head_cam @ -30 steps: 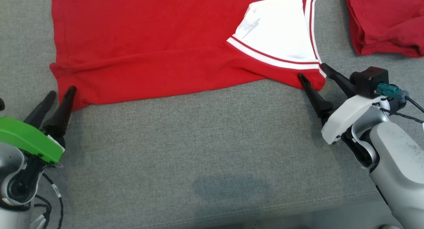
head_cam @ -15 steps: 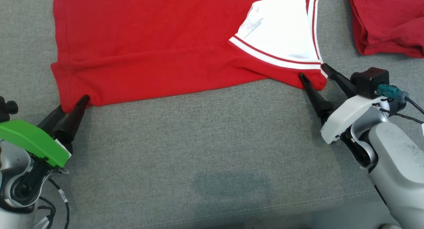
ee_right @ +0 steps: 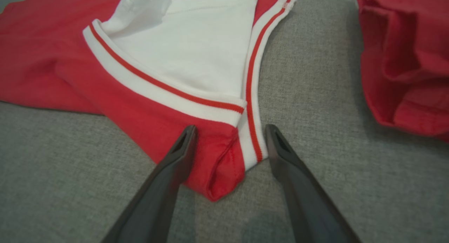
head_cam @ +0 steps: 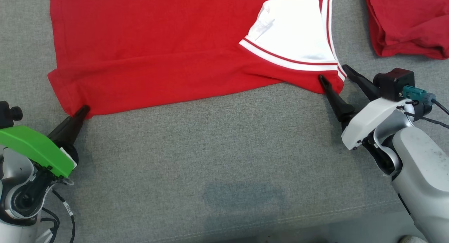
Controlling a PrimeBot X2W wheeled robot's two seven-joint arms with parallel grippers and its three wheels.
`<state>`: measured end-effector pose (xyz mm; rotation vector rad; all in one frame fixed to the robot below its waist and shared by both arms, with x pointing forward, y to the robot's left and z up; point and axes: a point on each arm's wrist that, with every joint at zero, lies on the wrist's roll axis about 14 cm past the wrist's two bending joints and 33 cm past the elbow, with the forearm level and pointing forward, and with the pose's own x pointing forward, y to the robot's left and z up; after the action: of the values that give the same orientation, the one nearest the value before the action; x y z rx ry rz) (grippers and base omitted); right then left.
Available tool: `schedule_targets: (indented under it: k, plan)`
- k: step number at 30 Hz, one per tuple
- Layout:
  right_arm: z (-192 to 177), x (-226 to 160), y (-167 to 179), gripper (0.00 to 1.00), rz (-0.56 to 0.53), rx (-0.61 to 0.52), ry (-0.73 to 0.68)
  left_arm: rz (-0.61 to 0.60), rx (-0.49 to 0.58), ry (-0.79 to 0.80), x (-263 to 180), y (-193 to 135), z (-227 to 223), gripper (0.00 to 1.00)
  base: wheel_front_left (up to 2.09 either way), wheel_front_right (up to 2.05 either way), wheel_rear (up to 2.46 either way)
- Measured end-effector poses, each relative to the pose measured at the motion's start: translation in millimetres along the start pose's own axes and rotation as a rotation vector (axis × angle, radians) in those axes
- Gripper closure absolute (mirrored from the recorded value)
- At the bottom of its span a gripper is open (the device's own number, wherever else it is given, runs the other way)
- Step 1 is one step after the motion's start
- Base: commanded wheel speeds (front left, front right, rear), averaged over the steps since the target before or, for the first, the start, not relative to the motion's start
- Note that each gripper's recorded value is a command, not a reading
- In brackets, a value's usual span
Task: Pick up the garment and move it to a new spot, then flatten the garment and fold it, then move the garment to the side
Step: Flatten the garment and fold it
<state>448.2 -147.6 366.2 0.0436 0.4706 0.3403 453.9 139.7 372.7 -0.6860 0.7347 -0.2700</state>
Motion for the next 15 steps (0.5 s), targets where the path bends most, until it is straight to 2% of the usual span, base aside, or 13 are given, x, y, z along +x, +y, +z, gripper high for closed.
schedule_targets:
  k: [5, 6, 7, 8, 9, 15]
  plan:
    - [-3, 2, 1, 0.00, -0.001, 0.035, 0.014, 0.000, -0.002, 0.006, 0, 0, 0, 1.00, 0.00, 0.00, 0.00]
    - [-4, 4, 2, 0.22, -0.002, 0.054, 0.014, -0.001, -0.004, 0.009, 0, 0, -1, 1.00, 0.00, 0.00, 0.00]
    - [-4, 5, 4, 0.65, -0.001, 0.073, 0.017, -0.002, -0.005, 0.010, 0, 0, -1, 1.00, 0.00, 0.00, 0.00]
    - [-5, 6, 5, 0.78, 0.001, 0.079, 0.020, -0.003, -0.006, 0.014, 0, -1, -1, 1.00, 0.00, 0.00, 0.00]
    - [-4, 6, 5, 1.00, 0.000, 0.086, 0.021, -0.005, -0.005, 0.015, 0, -1, -1, 1.00, 0.00, 0.00, 0.00]
    - [-3, 10, 15, 1.00, 0.022, 0.155, 0.022, -0.031, -0.023, 0.024, 2, -9, 0, 1.00, 0.00, 0.00, 0.00]
